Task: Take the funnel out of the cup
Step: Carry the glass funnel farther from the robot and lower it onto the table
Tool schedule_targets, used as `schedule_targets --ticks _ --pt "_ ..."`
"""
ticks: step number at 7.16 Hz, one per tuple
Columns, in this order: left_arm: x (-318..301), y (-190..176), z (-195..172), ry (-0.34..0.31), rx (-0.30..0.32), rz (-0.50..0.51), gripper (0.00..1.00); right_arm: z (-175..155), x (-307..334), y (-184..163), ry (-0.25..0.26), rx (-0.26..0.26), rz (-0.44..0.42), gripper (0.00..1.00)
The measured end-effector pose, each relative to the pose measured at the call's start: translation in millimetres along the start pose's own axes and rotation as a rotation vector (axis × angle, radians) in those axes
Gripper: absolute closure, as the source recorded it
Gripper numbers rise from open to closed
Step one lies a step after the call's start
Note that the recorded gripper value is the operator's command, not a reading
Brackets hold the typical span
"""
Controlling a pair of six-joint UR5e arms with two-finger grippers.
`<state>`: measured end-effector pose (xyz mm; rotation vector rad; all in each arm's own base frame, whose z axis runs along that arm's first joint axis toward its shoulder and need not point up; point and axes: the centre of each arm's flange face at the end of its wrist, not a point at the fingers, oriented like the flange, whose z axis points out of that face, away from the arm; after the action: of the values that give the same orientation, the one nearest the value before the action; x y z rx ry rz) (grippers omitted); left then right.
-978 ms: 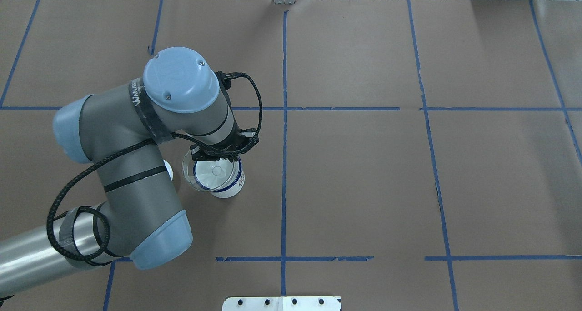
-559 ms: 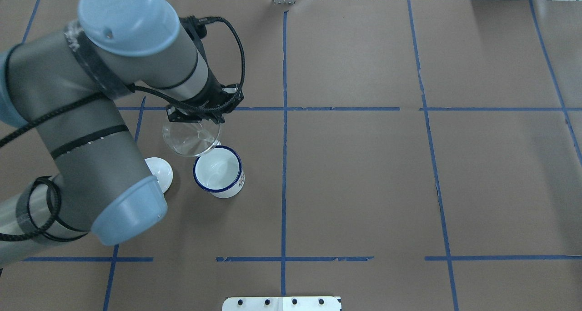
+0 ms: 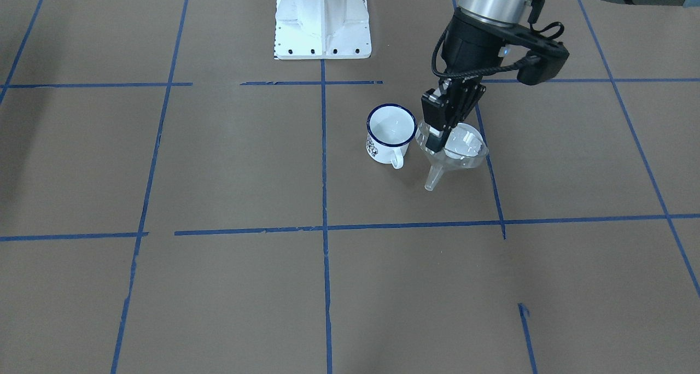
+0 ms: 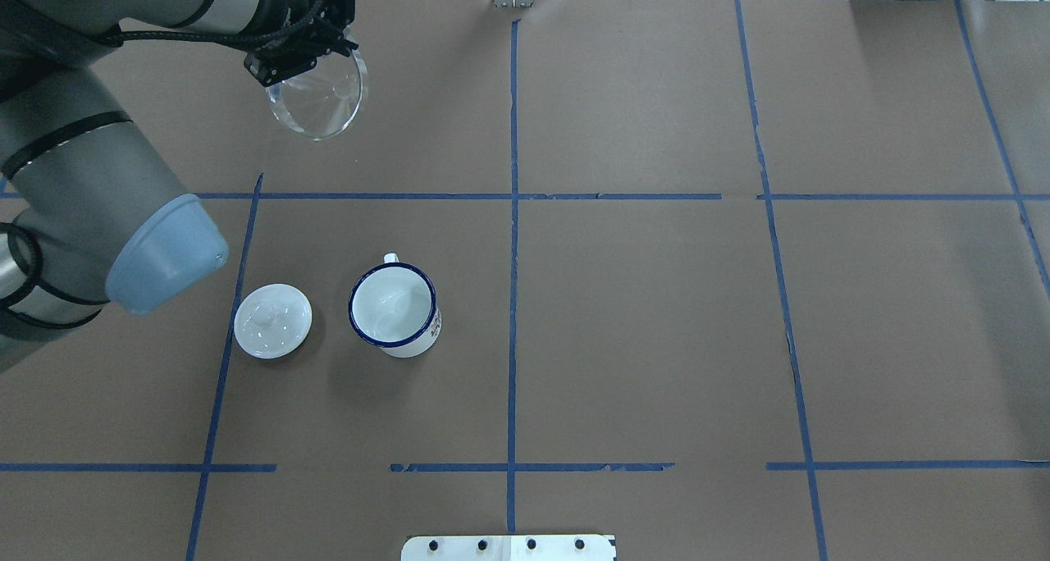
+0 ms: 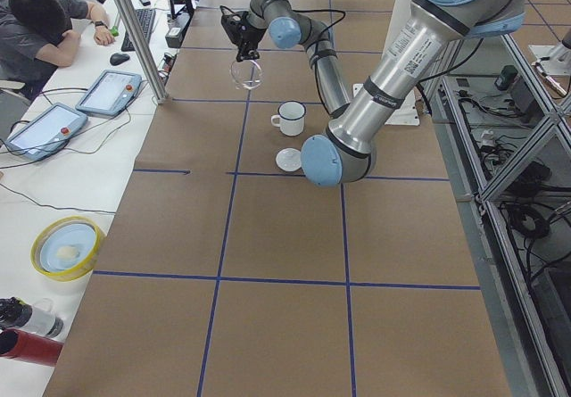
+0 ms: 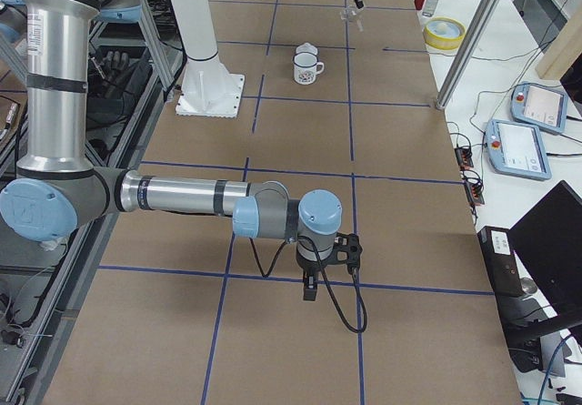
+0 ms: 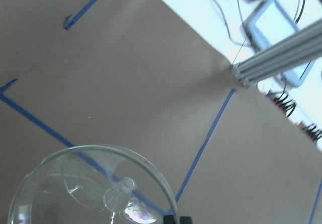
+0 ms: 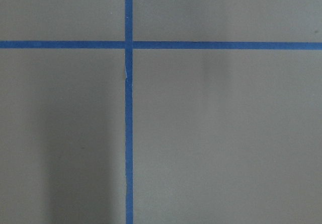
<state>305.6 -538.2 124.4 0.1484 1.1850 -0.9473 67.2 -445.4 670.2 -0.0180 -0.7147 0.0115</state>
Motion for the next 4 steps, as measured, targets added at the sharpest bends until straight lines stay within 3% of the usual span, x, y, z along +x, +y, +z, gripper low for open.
schedule_targets --ticks 2,4 --pt "-14.6 -37.8 56.2 0.121 0.114 -0.187 1.0 -0.2 -0.1 0.0 0.0 0.0 0.0 0.0" --pt "-50.9 -77.8 133.5 0.22 0.201 -0.283 1.0 -0.2 -0.2 0.0 0.0 0.0 0.0 0.0"
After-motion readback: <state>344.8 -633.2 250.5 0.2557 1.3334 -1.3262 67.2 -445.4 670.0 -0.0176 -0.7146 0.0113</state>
